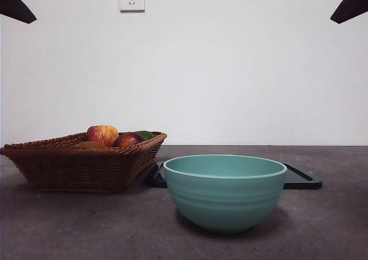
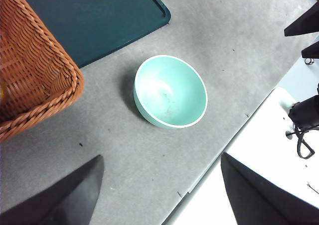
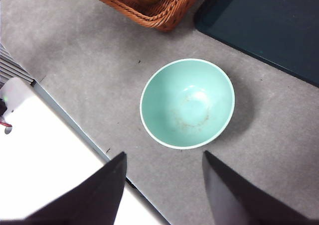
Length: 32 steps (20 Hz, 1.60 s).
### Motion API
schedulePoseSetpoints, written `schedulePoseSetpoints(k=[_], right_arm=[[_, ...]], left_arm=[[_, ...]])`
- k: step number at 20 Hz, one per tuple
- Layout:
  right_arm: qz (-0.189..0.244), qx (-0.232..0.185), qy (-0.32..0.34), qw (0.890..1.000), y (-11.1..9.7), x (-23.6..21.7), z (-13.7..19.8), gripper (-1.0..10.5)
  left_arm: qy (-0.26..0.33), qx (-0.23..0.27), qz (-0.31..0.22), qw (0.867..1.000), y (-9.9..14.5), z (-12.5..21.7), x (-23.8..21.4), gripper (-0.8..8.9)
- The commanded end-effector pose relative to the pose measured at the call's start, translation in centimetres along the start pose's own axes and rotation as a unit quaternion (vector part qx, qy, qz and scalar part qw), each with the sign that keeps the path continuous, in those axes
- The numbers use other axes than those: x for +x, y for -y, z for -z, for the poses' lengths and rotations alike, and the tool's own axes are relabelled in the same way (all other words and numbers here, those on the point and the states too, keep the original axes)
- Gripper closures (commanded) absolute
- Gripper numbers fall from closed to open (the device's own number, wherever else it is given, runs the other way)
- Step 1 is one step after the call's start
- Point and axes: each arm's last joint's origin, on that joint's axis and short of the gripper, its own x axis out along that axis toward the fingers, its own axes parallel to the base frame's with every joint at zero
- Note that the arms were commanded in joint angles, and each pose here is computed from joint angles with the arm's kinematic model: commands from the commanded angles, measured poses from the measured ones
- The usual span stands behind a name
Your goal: Pick up the wifruite, put it on the bowl, pick up the plate, put it on desk
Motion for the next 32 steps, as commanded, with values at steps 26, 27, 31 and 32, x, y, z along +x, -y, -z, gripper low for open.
schedulePoseSetpoints(k=[26, 27, 31, 32], right_arm=[[-0.006, -0.014, 0.007, 1.000, -0.32, -0.23, -0.41, 9.3], [-0.006, -0.015, 0.007, 1.000, -0.32, -0.24, -0.41, 9.3], [-0.006, -0.015, 0.007, 1.000, -0.32, -0.24, -0.41, 9.3], [-0.006, -0.015, 0.007, 1.000, -0.32, -0.23, -0.41, 9.3]], left_arm=[[0.005, 0.011, 0.004, 1.000, 0.16, -0.34, -0.11, 8.06], [0.005, 0.011, 0.004, 1.000, 0.16, -0.34, -0.11, 8.06], [0.005, 0.011, 0.004, 1.000, 0.16, -0.33, -0.11, 8.06], [0.006, 0.011, 0.004, 1.000, 0.18, -0.33, -0.15, 8.06]])
